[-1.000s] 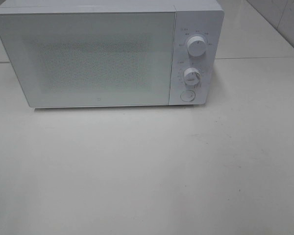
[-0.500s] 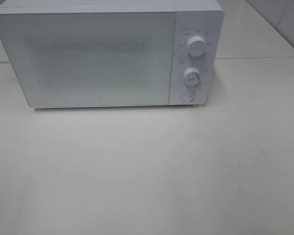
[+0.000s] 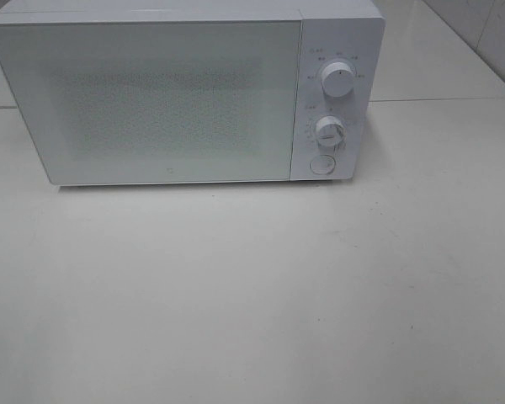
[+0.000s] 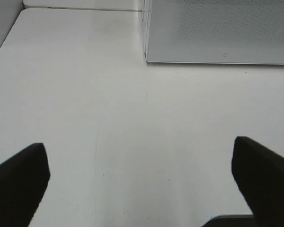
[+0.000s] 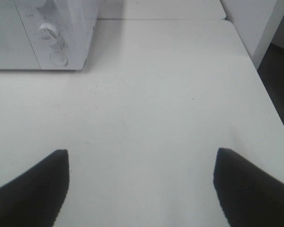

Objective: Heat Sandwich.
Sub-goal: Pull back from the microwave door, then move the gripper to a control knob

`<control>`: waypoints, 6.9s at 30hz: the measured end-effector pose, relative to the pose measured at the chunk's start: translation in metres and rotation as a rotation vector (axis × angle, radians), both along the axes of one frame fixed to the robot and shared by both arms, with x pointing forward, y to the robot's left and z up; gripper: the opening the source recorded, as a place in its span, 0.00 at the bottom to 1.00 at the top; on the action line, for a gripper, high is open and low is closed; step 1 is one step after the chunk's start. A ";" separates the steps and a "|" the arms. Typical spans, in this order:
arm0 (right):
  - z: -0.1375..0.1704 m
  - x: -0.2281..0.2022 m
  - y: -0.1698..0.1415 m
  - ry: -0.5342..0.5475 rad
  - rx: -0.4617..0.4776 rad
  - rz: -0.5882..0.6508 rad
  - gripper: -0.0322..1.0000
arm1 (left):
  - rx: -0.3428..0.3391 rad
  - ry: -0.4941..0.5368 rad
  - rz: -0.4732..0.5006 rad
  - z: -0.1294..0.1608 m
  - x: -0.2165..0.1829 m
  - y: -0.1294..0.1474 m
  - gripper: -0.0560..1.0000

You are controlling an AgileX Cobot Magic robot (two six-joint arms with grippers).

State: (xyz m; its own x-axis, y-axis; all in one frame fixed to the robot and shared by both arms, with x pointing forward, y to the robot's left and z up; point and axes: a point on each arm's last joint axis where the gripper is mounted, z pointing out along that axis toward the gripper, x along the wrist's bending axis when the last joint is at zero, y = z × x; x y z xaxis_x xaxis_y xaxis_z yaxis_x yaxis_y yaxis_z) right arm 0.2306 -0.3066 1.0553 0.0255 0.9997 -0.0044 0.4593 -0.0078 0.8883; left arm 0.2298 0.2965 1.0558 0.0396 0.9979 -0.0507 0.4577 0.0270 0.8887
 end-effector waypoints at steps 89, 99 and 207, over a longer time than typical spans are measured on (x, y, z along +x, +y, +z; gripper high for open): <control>-0.128 0.223 0.103 -0.155 0.002 0.028 0.77 | 0.000 0.000 0.000 0.000 0.000 0.000 0.97; -0.133 0.242 0.140 -0.189 0.011 0.048 0.77 | 0.000 0.000 0.000 0.000 0.000 0.000 0.97; -0.171 0.332 0.175 -0.255 1.017 -0.348 0.45 | 0.000 -0.001 0.000 0.000 0.000 0.000 0.97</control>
State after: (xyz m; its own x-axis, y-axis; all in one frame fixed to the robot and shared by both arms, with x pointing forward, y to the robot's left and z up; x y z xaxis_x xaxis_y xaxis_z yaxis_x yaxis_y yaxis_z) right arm 0.5627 -0.1315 0.8839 0.1888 0.4718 0.8613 0.0942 -0.8817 0.4623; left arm 0.2296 0.2965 1.0558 0.0396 0.9979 -0.0507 0.4569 0.0271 0.8891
